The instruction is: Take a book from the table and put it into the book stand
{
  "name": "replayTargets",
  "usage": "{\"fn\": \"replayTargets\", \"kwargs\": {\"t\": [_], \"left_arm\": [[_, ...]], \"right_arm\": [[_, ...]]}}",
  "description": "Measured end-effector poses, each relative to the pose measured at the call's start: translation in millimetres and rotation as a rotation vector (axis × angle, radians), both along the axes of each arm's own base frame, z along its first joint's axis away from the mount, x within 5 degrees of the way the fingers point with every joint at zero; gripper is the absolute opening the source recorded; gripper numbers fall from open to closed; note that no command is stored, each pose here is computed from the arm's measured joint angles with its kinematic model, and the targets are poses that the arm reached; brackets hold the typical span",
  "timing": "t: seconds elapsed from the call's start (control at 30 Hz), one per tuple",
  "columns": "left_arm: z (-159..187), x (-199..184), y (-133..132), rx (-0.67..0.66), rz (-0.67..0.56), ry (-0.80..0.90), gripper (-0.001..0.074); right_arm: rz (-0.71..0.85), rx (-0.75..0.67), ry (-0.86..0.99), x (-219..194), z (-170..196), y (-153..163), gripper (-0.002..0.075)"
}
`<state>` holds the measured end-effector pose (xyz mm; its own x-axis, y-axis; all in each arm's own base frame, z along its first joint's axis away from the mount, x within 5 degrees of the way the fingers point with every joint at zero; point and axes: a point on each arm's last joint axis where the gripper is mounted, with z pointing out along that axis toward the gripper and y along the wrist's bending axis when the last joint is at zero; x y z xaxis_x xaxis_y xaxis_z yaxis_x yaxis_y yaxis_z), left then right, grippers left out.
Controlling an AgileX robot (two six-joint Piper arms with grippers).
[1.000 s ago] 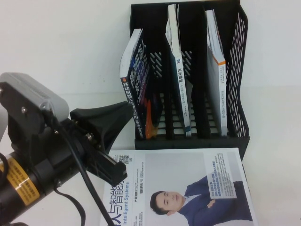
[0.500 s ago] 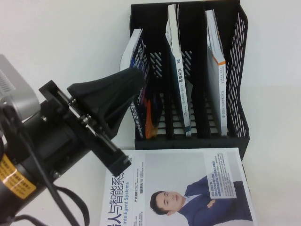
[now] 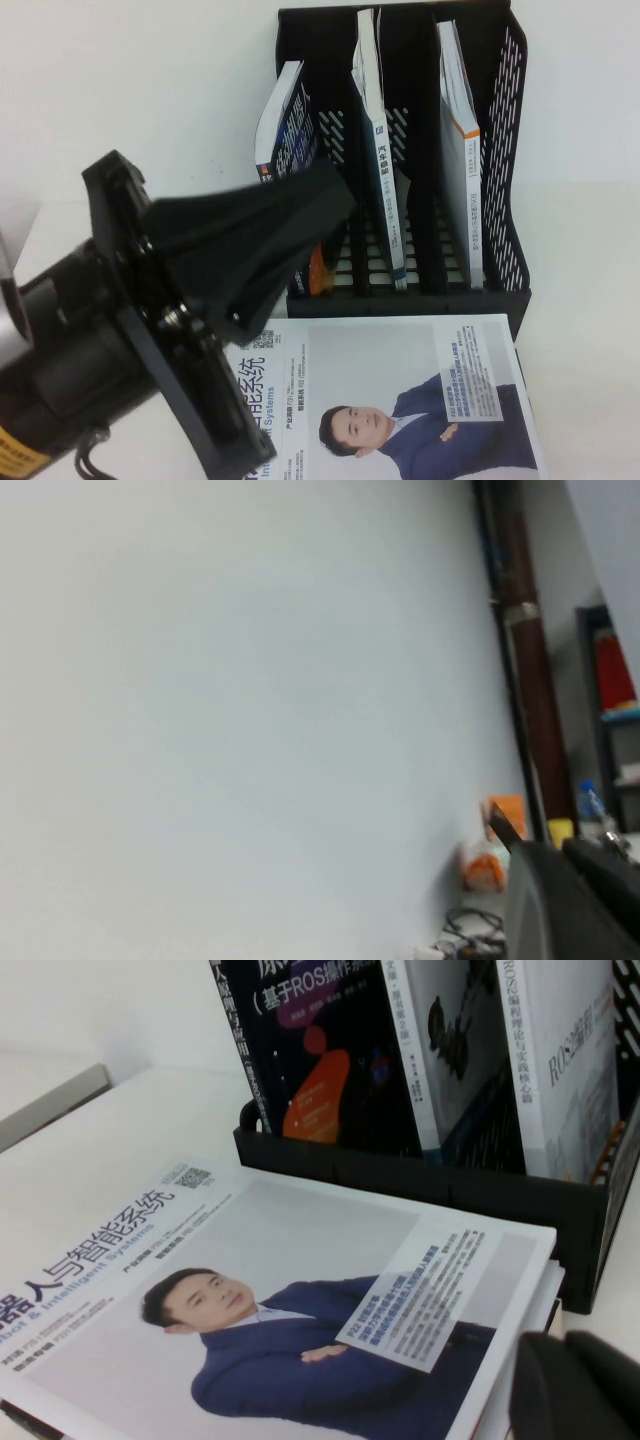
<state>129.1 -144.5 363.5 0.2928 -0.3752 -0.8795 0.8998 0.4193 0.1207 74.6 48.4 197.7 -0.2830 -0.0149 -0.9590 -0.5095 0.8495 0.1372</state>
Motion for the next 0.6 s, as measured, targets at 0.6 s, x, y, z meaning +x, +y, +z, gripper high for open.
{"fn": "replayTargets", "kwargs": {"t": [0.6], "left_arm": [[-3,-7,50,0.191,0.455,0.303,-0.0002]], "right_arm": [[0.000,-0.001,-0.001,0,0,0,-0.0001]]}}
